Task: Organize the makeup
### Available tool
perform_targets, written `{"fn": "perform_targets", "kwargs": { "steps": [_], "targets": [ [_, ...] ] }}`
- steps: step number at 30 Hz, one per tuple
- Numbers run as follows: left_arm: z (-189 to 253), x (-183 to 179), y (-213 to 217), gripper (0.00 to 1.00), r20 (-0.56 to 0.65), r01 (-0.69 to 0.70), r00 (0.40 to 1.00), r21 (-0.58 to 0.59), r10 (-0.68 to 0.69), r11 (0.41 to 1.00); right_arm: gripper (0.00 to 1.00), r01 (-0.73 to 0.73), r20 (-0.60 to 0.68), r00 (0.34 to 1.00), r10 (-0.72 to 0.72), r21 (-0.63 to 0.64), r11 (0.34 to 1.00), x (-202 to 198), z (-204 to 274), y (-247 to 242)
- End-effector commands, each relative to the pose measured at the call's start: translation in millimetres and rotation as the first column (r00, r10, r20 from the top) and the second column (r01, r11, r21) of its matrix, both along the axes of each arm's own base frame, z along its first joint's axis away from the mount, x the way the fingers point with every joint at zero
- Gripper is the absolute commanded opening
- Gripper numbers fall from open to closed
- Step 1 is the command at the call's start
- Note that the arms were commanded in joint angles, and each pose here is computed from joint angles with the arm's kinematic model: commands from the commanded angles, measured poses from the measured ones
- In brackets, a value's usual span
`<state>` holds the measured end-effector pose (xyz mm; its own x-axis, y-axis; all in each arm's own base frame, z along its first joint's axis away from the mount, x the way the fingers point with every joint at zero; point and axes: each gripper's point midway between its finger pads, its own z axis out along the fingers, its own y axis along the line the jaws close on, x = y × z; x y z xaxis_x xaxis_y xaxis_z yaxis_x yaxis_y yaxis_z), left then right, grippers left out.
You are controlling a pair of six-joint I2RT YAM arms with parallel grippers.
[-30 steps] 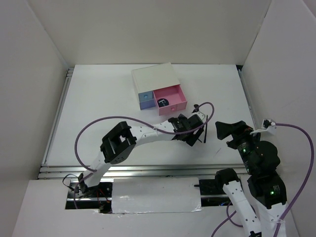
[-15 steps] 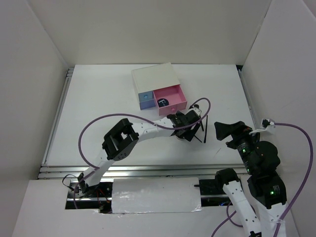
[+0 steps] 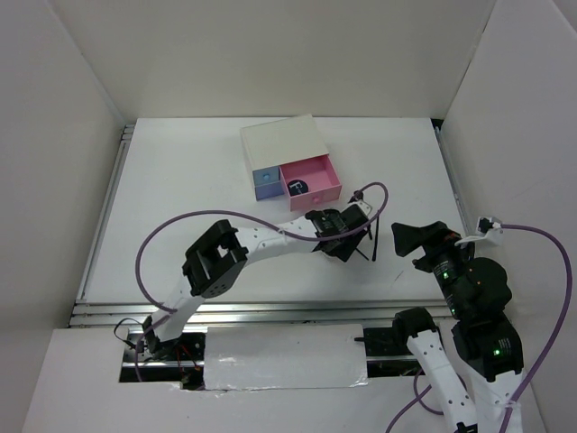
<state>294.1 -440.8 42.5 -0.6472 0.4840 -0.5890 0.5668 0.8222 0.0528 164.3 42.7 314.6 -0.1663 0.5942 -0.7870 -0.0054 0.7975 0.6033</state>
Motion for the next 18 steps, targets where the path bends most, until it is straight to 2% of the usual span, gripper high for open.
{"fn": "perform_targets", "kwargs": {
  "steps": [1,4,6,13,18],
  "targets": [
    [102.0,-6.6,-10.6,0.41,0.114,0.023,0.993,-0.149,-0.006,0.989,1.00,0.012,0.088,0.996,-0.012,0.004,1.000,-2.7,26.5,-3.3],
    [143.0,7.6,0.3,0.44,0.203,-0.006,0.979,-0.157,0.038,0.988,1.00,0.018,0.098,0.995,-0.019,0.010,1.000,-3.8,31.1,-4.5],
    [167.1,30.0,3.5,0.43,0.240,-0.032,0.968,-0.171,0.073,0.985,1.00,0.014,0.092,0.996,-0.015,0.017,1.000,-1.9,30.3,-3.0],
    [190.2,115.6,34.7,0.44,0.282,-0.143,0.942,-0.154,0.182,0.978,1.00,-0.017,0.058,0.998,0.015,0.027,0.999,6.3,18.1,4.9],
    [188.5,156.1,61.1,0.48,0.322,-0.203,0.915,-0.147,0.241,0.968,1.00,-0.055,0.033,0.998,0.054,0.022,0.998,10.9,10.0,12.6]
  ]
}}
